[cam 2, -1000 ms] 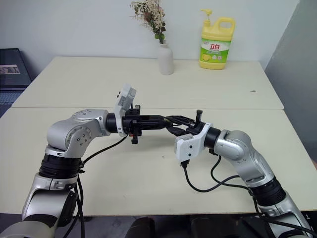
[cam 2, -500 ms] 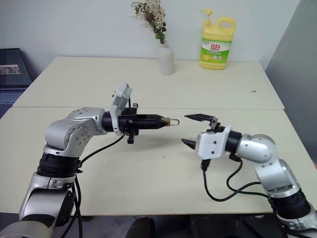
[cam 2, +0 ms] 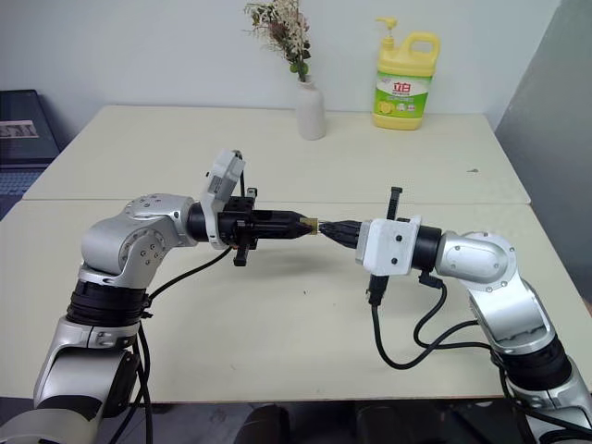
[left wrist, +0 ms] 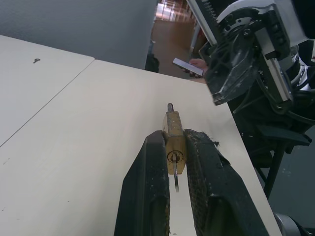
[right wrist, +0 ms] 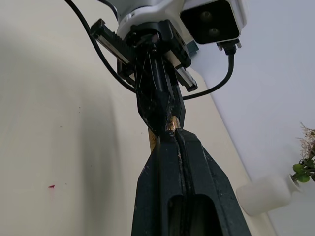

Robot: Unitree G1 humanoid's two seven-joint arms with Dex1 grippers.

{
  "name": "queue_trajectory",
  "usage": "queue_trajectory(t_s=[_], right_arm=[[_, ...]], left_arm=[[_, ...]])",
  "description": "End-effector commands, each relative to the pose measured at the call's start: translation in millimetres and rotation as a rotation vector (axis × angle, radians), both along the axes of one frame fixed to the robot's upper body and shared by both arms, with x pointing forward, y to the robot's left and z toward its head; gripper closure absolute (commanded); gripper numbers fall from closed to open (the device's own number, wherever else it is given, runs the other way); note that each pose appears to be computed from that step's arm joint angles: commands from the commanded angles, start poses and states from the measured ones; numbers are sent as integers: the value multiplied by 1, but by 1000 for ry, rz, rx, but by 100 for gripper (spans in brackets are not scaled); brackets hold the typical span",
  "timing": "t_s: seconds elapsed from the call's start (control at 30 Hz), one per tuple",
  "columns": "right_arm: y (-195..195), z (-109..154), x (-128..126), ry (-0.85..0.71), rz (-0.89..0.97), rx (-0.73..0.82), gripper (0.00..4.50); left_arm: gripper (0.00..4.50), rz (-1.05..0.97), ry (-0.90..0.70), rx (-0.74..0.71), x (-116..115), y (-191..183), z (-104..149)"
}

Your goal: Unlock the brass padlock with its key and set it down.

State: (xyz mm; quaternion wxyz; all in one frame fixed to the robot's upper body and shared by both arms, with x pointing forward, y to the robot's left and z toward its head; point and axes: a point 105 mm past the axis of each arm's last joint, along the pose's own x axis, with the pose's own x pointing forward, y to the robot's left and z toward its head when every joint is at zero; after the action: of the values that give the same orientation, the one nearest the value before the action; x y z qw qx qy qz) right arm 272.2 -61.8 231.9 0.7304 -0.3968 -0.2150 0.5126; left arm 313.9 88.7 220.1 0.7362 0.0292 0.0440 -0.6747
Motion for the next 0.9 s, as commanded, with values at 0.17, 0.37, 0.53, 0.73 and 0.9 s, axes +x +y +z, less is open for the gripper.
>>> queue_trajectory(t_s=[0.17,0.37,0.53,0.73,0.9], right_arm=[[3,4,5,-32,3,-16,450],[1,2,8,-32,12,-39,450],[-4,-3,13,-19,4,-66,450],[-7,-6,15,-9,7,-84,450],[-5,-11,11,10,44,-98,450]], left_arm=[[433,-42,-48,9,-11,-4,10],[433,-53,-47,24,-13,-2,9],[433,-67,-40,32,-18,-1,6],[433,-89,-32,49,-23,0,4],[433,-101,-23,34,-25,0,7]])
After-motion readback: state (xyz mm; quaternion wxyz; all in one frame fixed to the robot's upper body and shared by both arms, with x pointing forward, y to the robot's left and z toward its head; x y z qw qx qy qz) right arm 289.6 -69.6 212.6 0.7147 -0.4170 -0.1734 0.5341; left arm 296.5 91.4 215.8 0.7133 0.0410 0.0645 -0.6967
